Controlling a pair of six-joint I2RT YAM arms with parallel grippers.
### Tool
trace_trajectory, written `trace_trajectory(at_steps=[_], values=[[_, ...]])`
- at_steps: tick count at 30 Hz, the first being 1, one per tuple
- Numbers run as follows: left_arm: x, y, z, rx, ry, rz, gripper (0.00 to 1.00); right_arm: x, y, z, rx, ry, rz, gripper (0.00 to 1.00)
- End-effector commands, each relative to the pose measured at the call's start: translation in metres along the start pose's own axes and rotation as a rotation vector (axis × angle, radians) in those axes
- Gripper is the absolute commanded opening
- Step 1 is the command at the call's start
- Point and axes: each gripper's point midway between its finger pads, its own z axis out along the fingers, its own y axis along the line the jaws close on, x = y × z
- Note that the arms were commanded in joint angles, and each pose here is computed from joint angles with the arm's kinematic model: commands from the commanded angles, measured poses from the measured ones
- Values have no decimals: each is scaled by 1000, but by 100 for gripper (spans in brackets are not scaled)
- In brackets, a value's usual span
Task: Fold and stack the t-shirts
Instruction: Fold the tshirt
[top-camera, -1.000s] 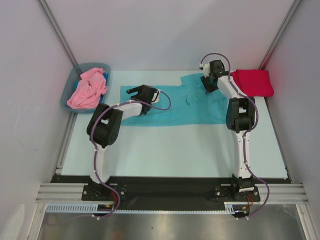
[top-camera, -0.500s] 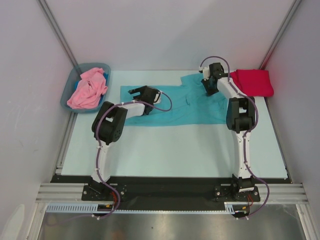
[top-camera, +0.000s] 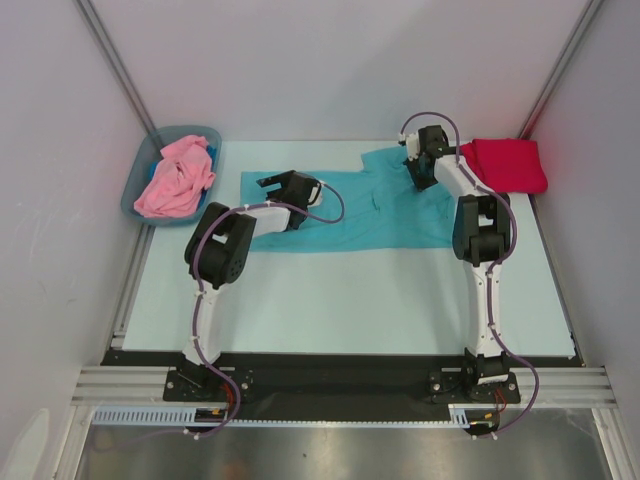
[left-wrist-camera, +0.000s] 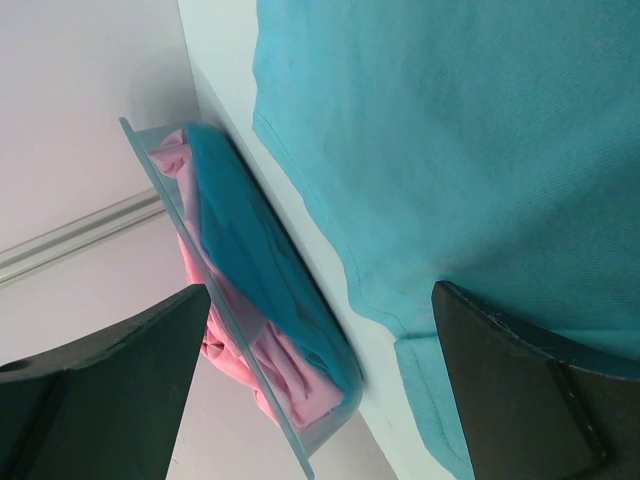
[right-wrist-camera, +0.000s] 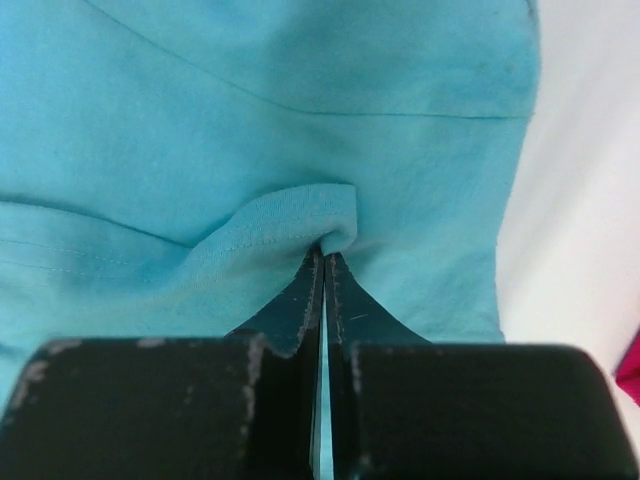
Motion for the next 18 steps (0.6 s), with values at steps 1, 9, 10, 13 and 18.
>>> trace_trajectory(at_steps=[1, 9, 10, 13, 18], values=[[-5, 12, -2, -44, 2, -24, 100, -35, -30, -36, 106, -99, -32, 0], [1, 8, -2, -47, 24, -22, 100, -33, -47, -36, 148, -96, -44, 0], [2, 8, -2, -48, 28, -19, 100, -31, -47, -35, 147, -91, -42, 0], [2, 8, -2, -49, 28, -20, 100, -27, -47, -33, 148, -81, -38, 0], [2, 11, -3, -56, 27, -17, 100, -24, -42, -31, 148, -65, -45, 21]])
